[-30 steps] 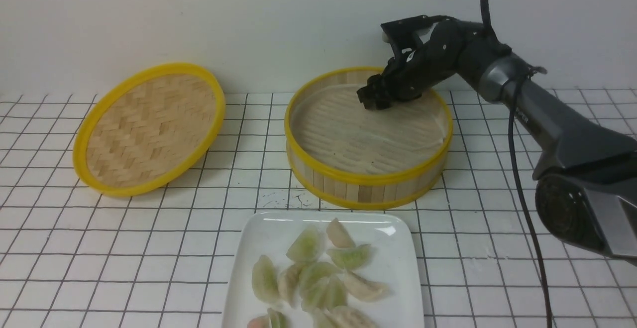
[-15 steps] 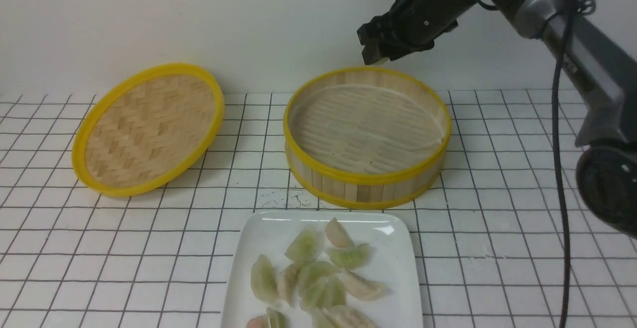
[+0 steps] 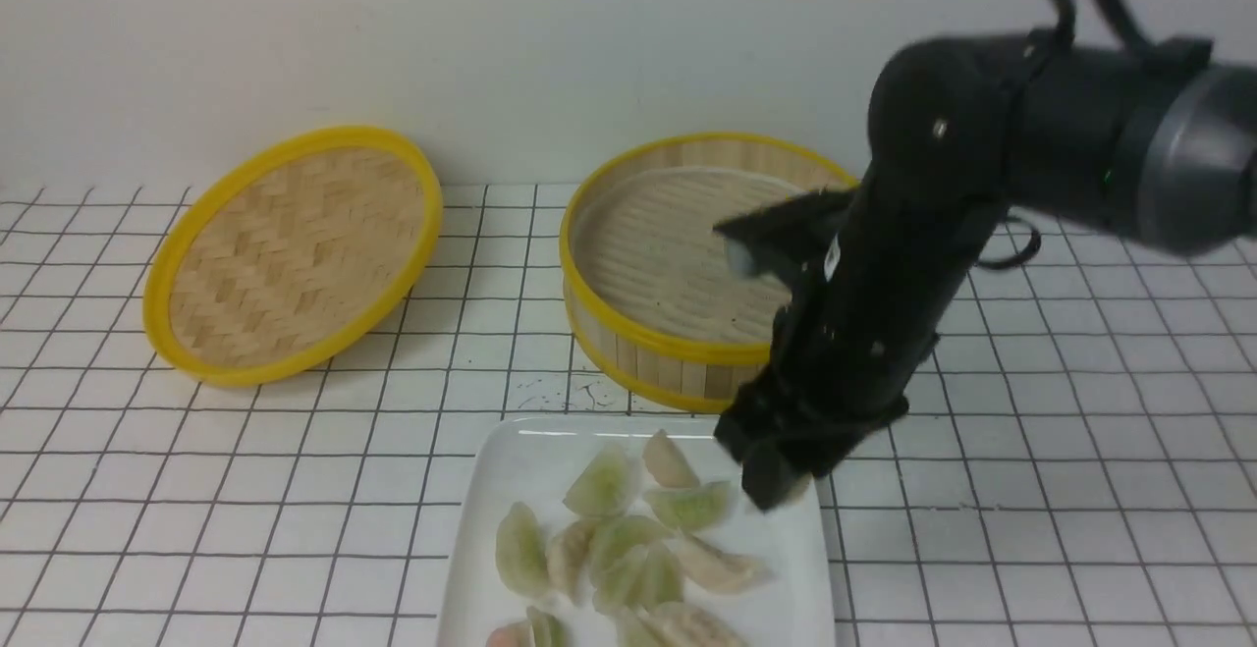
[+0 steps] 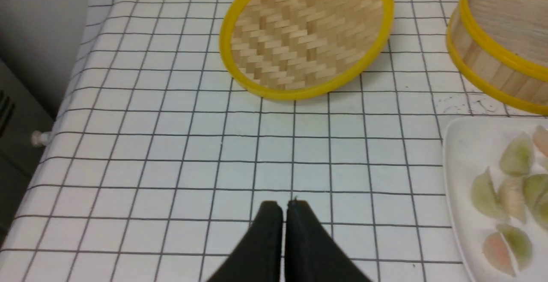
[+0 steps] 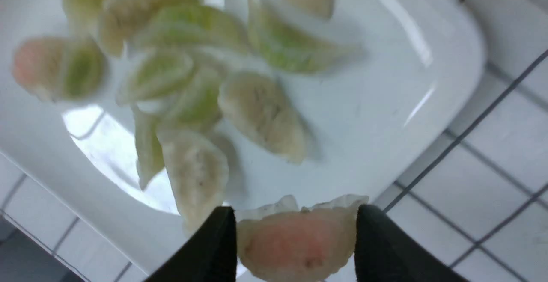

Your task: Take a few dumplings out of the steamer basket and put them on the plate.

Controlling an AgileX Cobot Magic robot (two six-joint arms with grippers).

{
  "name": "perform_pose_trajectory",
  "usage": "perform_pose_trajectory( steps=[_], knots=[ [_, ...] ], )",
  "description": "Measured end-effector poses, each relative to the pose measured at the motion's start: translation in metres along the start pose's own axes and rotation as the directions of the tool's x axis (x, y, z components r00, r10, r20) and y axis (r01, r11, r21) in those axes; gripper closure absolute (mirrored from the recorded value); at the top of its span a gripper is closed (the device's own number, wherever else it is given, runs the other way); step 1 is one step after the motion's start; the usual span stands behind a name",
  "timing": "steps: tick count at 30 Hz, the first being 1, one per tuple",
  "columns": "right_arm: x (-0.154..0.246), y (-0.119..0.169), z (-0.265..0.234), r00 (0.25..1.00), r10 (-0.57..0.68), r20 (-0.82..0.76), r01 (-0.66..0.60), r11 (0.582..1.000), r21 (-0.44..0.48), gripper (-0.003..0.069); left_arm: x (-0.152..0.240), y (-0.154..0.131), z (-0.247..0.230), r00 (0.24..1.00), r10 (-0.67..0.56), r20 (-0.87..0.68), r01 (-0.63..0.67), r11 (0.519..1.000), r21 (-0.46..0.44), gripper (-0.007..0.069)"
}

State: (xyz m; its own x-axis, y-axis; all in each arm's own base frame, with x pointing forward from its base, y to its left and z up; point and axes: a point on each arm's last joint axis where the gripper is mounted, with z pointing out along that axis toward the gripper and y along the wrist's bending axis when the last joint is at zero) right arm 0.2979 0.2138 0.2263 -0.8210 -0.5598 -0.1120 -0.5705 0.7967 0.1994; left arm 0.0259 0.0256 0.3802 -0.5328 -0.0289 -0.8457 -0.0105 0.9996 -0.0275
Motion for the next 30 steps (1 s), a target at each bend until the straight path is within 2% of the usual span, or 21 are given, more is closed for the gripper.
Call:
perform_pose_trajectory(
  steps=[3,9,13,17,20,23,24,25,26,27,29,30],
  knots=[
    [-0.001,0.003,0.034,1.0,-0.023,0.012,0.023,0.999,0.027,0.0333,-0.001,-0.004,0.0,1.0,-0.011,0.006,0.011,0.999,0.042,0.0631],
    [-0.016,-0.003,0.055,0.997,-0.032,0.076,0.027,0.998,0.062,0.033,-0.001,-0.007,0.0,1.0,-0.02,0.011,0.019,0.997,0.072,0.0631],
    [-0.022,-0.002,0.049,0.997,0.013,0.081,-0.018,0.998,0.061,0.0232,-0.001,-0.007,0.0,1.0,-0.023,0.007,0.023,0.996,0.081,0.0631],
    [-0.023,0.0,0.035,0.999,0.04,0.012,-0.04,0.997,0.07,0.0109,0.0,-0.009,0.0,1.0,-0.03,-0.003,0.03,0.994,0.101,0.0631],
    [-0.027,0.003,0.016,1.0,0.017,0.005,-0.018,0.996,0.09,0.0092,0.0,-0.011,-0.001,0.999,-0.037,-0.005,0.037,0.992,0.12,0.0631],
    [-0.026,0.007,-0.014,0.997,-0.008,0.079,-0.001,0.994,0.107,0.0133,-0.002,-0.013,-0.001,0.999,-0.045,0.015,0.042,0.988,0.146,0.0631],
    [-0.019,0.011,-0.036,0.992,-0.018,0.127,0.004,0.994,0.107,0.0184,-0.003,-0.015,-0.001,0.998,-0.052,0.028,0.047,0.985,0.165,0.0631],
    [-0.017,0.012,-0.039,0.991,-0.019,0.131,0.005,0.994,0.107,0.0184,-0.003,-0.015,-0.001,0.998,-0.053,0.03,0.047,0.985,0.168,0.0631],
    [0.002,0.019,-0.073,0.978,-0.029,0.206,0.007,0.994,0.105,0.026,-0.005,-0.017,-0.001,0.997,-0.062,0.048,0.052,0.98,0.19,0.0631],
    [0.002,0.019,-0.076,0.977,-0.027,0.212,0.005,0.994,0.105,0.0269,-0.006,-0.018,-0.002,0.997,-0.063,0.053,0.051,0.979,0.196,0.0631],
    [0.042,0.029,-0.132,0.937,-0.033,0.348,-0.006,0.994,0.112,0.0418,-0.01,-0.02,-0.003,0.993,-0.065,0.1,0.041,0.974,0.224,0.0631],
    [0.056,0.031,-0.145,0.924,-0.025,0.381,-0.019,0.994,0.112,0.0463,-0.012,-0.021,-0.003,0.99,-0.065,0.124,0.035,0.972,0.234,0.0631]
  ],
)
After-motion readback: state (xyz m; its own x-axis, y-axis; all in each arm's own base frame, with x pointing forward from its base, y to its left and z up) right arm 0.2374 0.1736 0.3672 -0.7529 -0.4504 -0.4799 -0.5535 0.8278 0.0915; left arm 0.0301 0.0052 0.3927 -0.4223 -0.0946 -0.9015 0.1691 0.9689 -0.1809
